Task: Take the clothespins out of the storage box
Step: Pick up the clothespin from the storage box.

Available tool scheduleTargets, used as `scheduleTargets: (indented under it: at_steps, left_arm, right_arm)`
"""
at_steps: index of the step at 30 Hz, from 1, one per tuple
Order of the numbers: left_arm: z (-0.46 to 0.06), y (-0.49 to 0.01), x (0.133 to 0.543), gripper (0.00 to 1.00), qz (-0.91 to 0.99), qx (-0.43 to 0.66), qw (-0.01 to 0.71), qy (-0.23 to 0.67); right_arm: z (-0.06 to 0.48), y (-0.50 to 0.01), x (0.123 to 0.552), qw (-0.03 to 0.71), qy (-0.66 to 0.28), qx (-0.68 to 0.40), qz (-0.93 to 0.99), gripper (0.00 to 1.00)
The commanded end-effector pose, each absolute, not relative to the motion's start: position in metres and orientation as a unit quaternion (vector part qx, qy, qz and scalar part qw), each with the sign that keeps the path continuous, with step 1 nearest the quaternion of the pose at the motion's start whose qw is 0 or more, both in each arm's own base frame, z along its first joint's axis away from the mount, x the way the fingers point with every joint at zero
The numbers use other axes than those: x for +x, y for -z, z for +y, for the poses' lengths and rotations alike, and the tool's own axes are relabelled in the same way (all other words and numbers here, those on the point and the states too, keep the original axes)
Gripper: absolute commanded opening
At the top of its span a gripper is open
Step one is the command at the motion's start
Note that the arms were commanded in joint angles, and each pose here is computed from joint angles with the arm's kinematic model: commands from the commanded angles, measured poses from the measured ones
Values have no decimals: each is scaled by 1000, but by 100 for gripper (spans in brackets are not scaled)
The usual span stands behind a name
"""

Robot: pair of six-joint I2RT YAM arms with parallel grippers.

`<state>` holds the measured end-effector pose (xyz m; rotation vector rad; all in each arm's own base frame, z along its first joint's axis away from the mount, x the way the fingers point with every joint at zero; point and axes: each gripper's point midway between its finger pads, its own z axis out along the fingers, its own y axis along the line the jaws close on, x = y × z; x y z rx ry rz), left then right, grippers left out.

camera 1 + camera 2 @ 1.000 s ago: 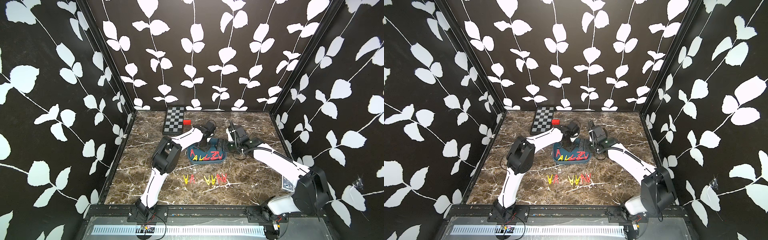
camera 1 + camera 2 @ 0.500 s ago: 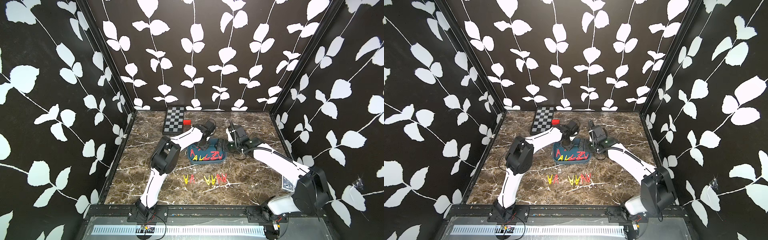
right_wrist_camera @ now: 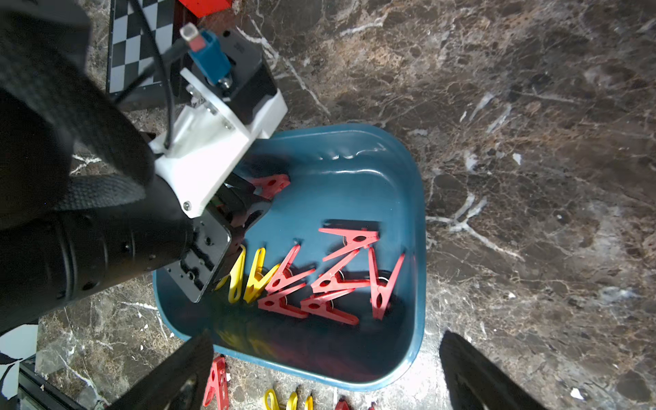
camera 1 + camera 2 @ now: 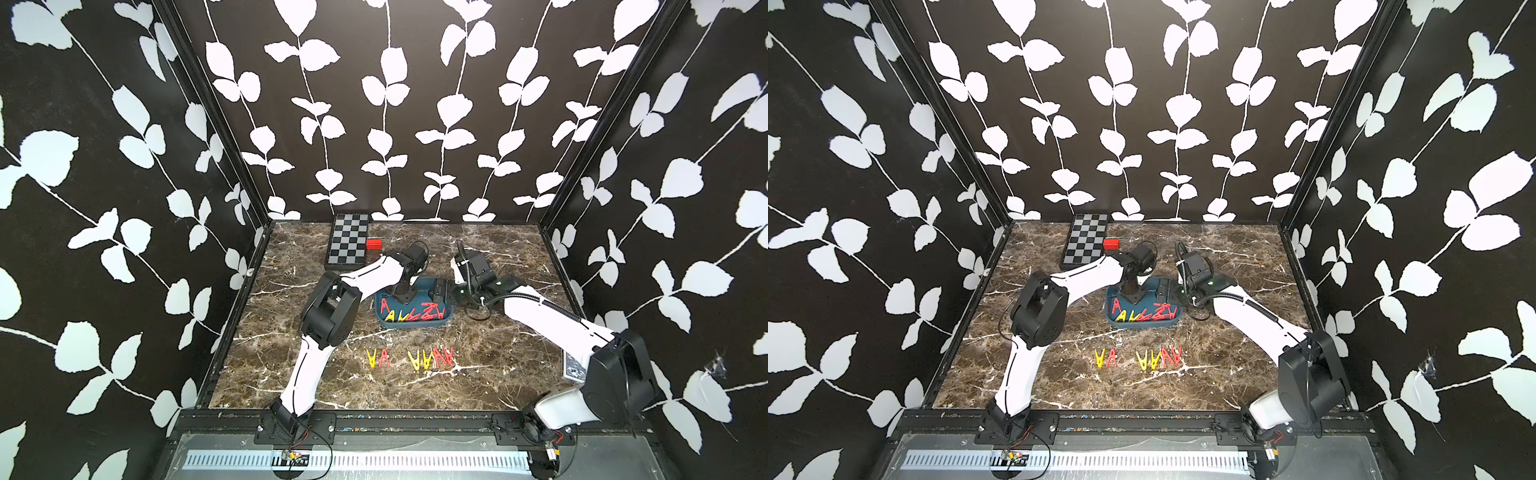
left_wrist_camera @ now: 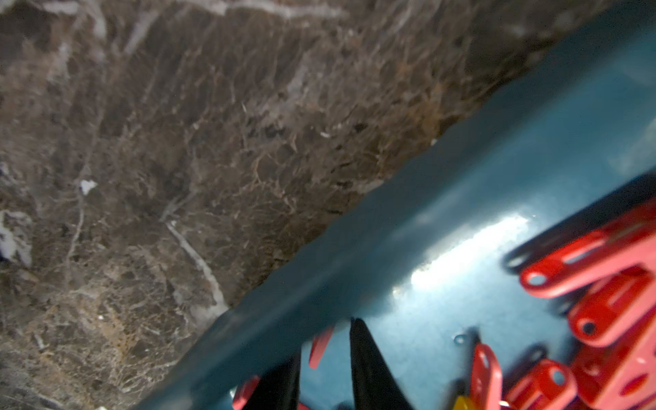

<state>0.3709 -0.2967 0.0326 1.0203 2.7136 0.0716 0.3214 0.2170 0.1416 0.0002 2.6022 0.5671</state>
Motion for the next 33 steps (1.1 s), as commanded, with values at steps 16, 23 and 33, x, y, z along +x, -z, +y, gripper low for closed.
scheduleTargets:
  at_steps: [16,23,33]
  left_arm:
    - [-292,-48,356,4,944,311,110,-5]
    - [-293,-81,341,2,957,258,126,28]
    - [-282,-114,303,3,978,141,131,82]
  right_arm:
    - [227,-150,326,241,-233,-8,942,99]
    - [227,-151,316,238,-246,-20,939,99]
    - [229,-156,296,232,-276,-45,932,99]
